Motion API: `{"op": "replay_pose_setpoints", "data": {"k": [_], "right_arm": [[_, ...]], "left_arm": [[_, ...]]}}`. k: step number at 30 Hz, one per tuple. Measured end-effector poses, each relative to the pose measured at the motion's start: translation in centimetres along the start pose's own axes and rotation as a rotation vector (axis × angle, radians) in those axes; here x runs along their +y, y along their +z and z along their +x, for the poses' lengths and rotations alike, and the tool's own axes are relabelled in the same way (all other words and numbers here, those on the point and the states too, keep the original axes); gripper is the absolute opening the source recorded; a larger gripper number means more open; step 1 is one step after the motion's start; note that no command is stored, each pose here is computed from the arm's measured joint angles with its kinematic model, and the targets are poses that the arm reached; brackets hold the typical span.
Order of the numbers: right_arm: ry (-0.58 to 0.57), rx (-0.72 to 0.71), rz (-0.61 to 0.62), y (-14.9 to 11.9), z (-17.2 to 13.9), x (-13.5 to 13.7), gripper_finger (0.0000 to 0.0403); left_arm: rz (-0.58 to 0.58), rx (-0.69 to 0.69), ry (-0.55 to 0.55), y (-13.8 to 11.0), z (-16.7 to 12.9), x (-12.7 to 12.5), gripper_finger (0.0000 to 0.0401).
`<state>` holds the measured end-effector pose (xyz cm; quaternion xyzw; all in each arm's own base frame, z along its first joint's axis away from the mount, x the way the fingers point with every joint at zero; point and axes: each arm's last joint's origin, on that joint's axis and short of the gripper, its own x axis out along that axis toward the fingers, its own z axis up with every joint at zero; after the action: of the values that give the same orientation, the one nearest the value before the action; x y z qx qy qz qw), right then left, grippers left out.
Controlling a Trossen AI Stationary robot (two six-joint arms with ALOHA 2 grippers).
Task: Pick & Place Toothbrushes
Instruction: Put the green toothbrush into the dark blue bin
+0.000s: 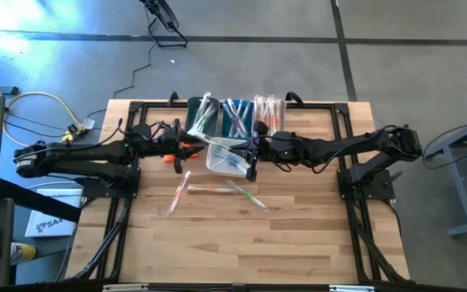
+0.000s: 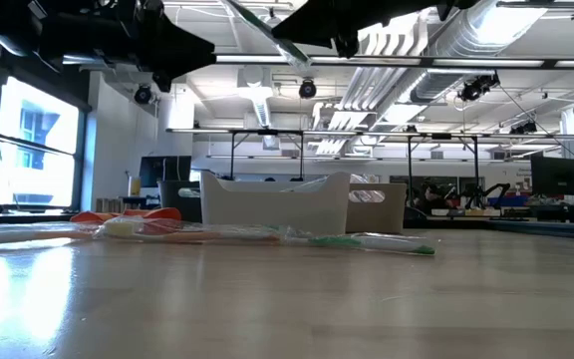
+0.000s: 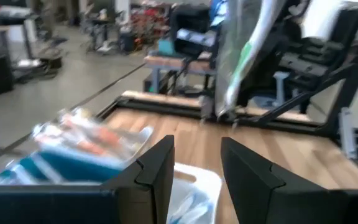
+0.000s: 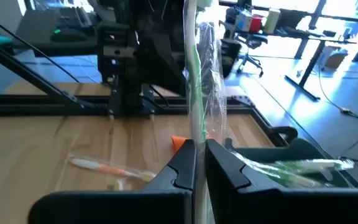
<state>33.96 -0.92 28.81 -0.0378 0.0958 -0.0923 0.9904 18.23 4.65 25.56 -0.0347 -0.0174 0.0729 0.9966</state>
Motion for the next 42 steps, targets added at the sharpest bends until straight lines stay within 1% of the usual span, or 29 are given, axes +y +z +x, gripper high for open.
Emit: {"op": "replay_pose_setpoints", "data": {"k": [7, 9, 13, 20, 25, 28, 32, 36, 40, 42], "right_arm": [[0.002, -0.025, -0.016, 0.2, 0.0, 0.0, 0.001], [0.024, -0.025, -0.016, 0.2, 0.0, 0.1, 0.001], [0.082, -0.041, -0.015, 0.4, 0.0, 0.3, 0.001], [0.078, -0.057, -0.001, 0.5, 0.0, 0.2, 0.001], [0.066, -0.089, 0.049, 0.5, 0.4, 0.3, 0.001], [0.066, -0.092, 0.05, 0.0, 1.1, 0.5, 0.001], [0.068, -0.062, 0.046, -1.1, 2.0, 0.8, 0.001], [0.069, -0.051, 0.045, -1.9, 2.8, 1.0, 0.001], [0.082, -0.066, 0.05, -1.9, 2.9, 1.3, 0.001], [0.068, -0.065, 0.059, -1.9, 2.9, 1.3, 0.001]], "left_arm": [[0.061, -0.079, -0.11, 0.5, 0.5, -0.3, 0.0129], [0.064, -0.095, -0.13, 0.7, 0.5, -0.3, 0.0129], [0.072, -0.135, -0.134, 1.0, 0.4, -0.4, 0.0129], [0.074, -0.149, -0.135, 1.2, 0.4, -0.4, 0.0129], [0.07, -0.127, -0.141, 1.0, 0.5, -0.4, 0.0129], [0.069, -0.123, -0.142, 0.9, 0.5, -0.4, 0.0129], [0.058, -0.061, -0.161, 0.3, 0.5, -0.4, 0.0129], [0.06, -0.066, -0.161, 0.4, 0.5, -0.4, 0.0129], [0.061, -0.066, -0.161, 0.4, 0.5, -0.4, 0.0129], [0.063, -0.065, -0.161, 0.4, 0.5, -0.4, 0.0129]]}}
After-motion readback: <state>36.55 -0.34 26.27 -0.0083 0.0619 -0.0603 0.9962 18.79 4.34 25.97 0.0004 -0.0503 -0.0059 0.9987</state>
